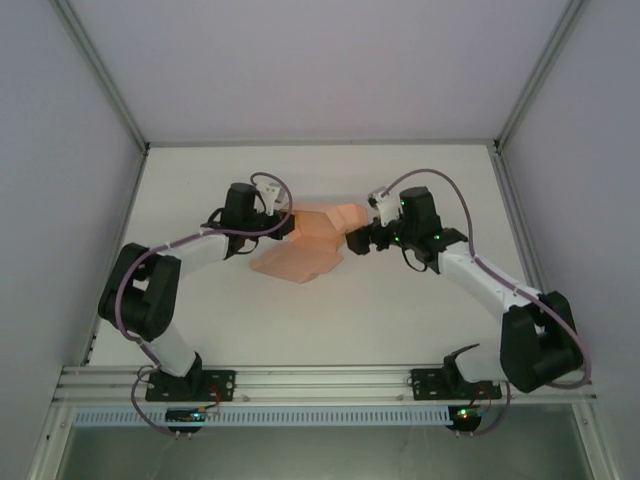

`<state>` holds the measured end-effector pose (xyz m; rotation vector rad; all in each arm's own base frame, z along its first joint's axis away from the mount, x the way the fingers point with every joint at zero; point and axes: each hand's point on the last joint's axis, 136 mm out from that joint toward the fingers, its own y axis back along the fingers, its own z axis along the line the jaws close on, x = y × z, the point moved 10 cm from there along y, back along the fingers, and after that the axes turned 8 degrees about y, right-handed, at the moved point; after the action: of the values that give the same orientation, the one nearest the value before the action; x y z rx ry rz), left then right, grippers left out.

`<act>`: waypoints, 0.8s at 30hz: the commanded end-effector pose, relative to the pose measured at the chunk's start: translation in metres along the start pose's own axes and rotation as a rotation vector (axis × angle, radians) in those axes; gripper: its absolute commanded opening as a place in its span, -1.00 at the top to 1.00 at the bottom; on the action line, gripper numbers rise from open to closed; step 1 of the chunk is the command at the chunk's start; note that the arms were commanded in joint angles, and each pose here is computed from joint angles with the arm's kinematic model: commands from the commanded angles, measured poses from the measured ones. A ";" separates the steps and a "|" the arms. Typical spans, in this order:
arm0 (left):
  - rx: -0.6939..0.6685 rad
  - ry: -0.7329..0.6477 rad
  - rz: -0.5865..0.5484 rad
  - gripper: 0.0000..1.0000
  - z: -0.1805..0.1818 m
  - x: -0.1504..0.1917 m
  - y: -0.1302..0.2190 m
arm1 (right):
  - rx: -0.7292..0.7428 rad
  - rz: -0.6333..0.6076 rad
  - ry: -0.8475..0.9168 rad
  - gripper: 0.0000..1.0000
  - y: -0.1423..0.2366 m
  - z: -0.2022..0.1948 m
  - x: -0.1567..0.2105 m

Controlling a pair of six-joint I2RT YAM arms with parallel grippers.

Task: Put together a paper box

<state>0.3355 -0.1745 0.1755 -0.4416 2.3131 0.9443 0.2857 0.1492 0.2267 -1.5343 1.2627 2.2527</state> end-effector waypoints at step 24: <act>-0.258 -0.017 -0.105 1.00 0.013 -0.007 0.009 | 0.169 0.017 0.151 -0.98 0.016 0.026 0.002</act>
<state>0.3426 -0.1607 0.1675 -0.6308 2.2113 1.2113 0.2801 0.1683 0.2323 -1.5364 1.6244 1.8762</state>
